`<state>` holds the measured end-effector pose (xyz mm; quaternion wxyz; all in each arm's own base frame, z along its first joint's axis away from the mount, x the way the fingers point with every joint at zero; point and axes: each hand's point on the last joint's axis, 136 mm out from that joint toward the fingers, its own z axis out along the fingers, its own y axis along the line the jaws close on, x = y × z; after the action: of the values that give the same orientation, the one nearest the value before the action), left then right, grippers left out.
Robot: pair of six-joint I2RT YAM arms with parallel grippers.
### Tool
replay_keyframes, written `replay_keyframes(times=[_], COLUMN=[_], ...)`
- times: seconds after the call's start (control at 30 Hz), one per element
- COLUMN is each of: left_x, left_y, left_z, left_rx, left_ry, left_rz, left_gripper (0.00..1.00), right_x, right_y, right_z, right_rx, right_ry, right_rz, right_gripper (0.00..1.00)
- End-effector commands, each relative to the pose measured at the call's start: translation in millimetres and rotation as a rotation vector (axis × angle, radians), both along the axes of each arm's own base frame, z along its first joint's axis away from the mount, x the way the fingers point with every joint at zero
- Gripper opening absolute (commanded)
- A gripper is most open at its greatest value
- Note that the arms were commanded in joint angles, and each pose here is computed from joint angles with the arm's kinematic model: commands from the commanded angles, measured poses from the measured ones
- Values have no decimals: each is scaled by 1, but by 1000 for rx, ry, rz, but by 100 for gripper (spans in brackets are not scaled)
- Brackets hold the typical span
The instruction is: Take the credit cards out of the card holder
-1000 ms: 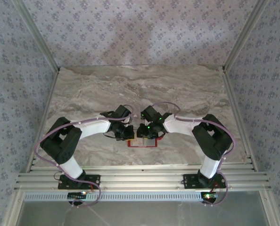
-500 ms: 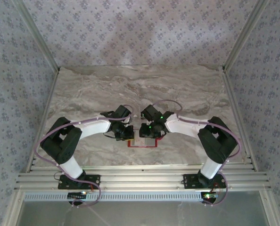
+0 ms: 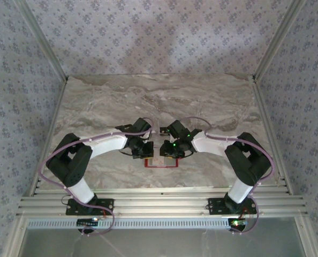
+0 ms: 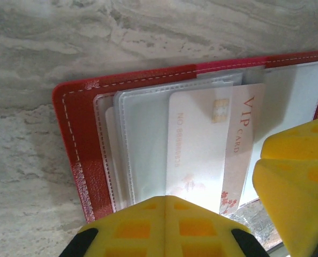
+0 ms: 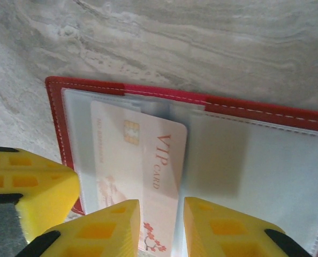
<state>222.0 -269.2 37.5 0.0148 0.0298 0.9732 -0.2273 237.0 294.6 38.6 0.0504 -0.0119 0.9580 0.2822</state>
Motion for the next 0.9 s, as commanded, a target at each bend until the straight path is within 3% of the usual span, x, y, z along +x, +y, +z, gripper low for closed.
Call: replay_keyframes(times=[0.0, 0.47, 0.87], left_x=[-3, -14, -14], left_y=[-1, 23, 25], left_z=[-9, -40, -40], left_rx=[29, 159, 171], left_ry=[22, 63, 64], left_rz=[-25, -36, -41], left_gripper=[7, 7, 7], right_x=[-2, -3, -3], right_y=[5, -9, -10], right_z=[-5, -13, -1], right_rx=[37, -22, 12], right_ry=[32, 33, 4], right_rz=[-5, -18, -35], right_gripper=[28, 28, 29])
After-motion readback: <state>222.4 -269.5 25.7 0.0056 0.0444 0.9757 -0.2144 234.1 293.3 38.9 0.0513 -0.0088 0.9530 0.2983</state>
